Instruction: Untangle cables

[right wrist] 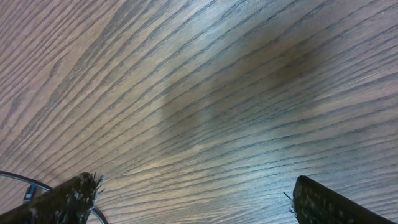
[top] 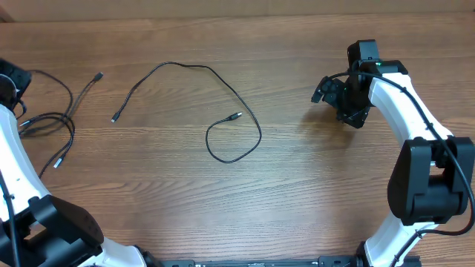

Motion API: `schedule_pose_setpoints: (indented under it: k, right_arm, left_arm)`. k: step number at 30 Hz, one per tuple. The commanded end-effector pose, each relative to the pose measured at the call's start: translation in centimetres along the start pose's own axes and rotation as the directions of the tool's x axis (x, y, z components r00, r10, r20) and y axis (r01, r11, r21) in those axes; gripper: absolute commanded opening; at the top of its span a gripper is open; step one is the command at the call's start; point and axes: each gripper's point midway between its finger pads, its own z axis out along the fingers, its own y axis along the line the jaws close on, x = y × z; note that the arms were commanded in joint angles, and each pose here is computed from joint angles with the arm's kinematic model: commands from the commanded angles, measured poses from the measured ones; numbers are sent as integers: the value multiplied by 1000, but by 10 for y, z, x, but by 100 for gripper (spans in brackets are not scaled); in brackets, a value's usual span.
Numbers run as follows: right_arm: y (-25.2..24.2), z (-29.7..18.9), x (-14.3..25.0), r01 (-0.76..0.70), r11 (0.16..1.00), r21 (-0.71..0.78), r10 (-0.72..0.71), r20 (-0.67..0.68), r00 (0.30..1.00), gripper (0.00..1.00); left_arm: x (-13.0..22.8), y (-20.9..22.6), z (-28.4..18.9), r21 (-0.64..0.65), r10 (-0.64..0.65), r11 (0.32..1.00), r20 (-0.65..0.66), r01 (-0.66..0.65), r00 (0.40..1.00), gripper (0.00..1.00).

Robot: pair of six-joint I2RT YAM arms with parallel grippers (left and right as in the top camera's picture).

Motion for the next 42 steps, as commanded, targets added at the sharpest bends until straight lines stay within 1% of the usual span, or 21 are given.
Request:
schedule_pose_setpoints:
  k: [1,2,3,6,7,12,14,16,18,19,20,21,22,24,25,28,31,33,36,40,42]
  right_arm:
    - [2,-2,-4,4,1000,-1,-4,12,1000,100]
    - [1,-2,-4,4,1000,-1,-4,12,1000,100]
    - [2,-2,-4,4,1000,-1,-4,12,1000,100]
    - [2,-2,-4,4,1000,-1,-4,12,1000,100]
    - [2,-2,-4,4,1000,-1,-4,12,1000,100]
    - [2,-2,-4,4,1000,-1,-4,12,1000,100]
    - [2,-2,-4,4,1000,-1,-4,12,1000,100]
    - [2,-2,-4,4,1000,-1,-4,12,1000,100]
    - [1,-2,-4,4,1000,-1,-4,12,1000,100]
    - [2,-2,-4,4,1000,-1,-4,12,1000,100]
    - [2,-2,-4,4,1000,-1,-4,12,1000,100]
    - [2,-2,-4,4,1000,-1,-4,12,1000,100]
    - [1,-2,-4,4,1000,-1,-4,12,1000,100]
    - [1,-2,-4,4,1000,-1,-4,12,1000,100]
    - [2,-2,-4,4,1000,-1,-4,12,1000,100]
    - [2,-2,-4,4,1000,-1,-4,12,1000,100]
    - [2,-2,-4,4,1000,-1,-4,12,1000,100]
    - [2,-2,-4,4,1000,-1,-4,12,1000,100]
    - [2,-2,-4,4,1000,-1,-4,12,1000,100]
    - [2,-2,-4,4,1000,-1,-4,12,1000,100]
    - [2,-2,-4,4,1000,-1,-4,12,1000,100]
  left_arm:
    - [18,-3,22,10,33,999,-79,-32,996,4]
    - [26,-1,29,-1,33,999,-110,-34,993,4]
    - [35,1,35,-7,33,999,-151,-34,988,10]
    - [67,-3,46,31,28,999,-285,-20,958,12]
    - [80,-9,48,66,28,998,-342,-6,939,13]
    - [124,-42,50,199,60,979,-504,48,862,15]
    - [153,-60,51,233,103,972,-571,40,814,20]
    - [173,-71,54,242,147,970,-598,3,788,26]
    - [195,-85,57,291,245,954,-603,-77,759,27]
    - [204,-92,61,320,299,940,-592,-122,748,30]
    - [216,-101,68,346,396,909,-550,-231,736,41]
    - [220,-102,74,333,442,893,-520,-303,731,46]
    - [221,-102,79,308,467,883,-499,-355,730,49]
    - [218,-95,91,201,511,857,-452,-475,731,52]
    - [218,-92,94,168,533,839,-438,-517,724,54]
    - [220,-84,105,105,640,740,-414,-664,648,56]
    - [229,-78,118,107,691,680,-425,-725,585,60]
    - [237,-73,128,107,688,677,-445,-729,574,63]
    - [246,-63,142,102,678,676,-475,-730,561,65]
    - [256,-52,153,106,670,671,-510,-734,539,66]
    - [264,-52,155,137,667,679,-524,-721,530,65]
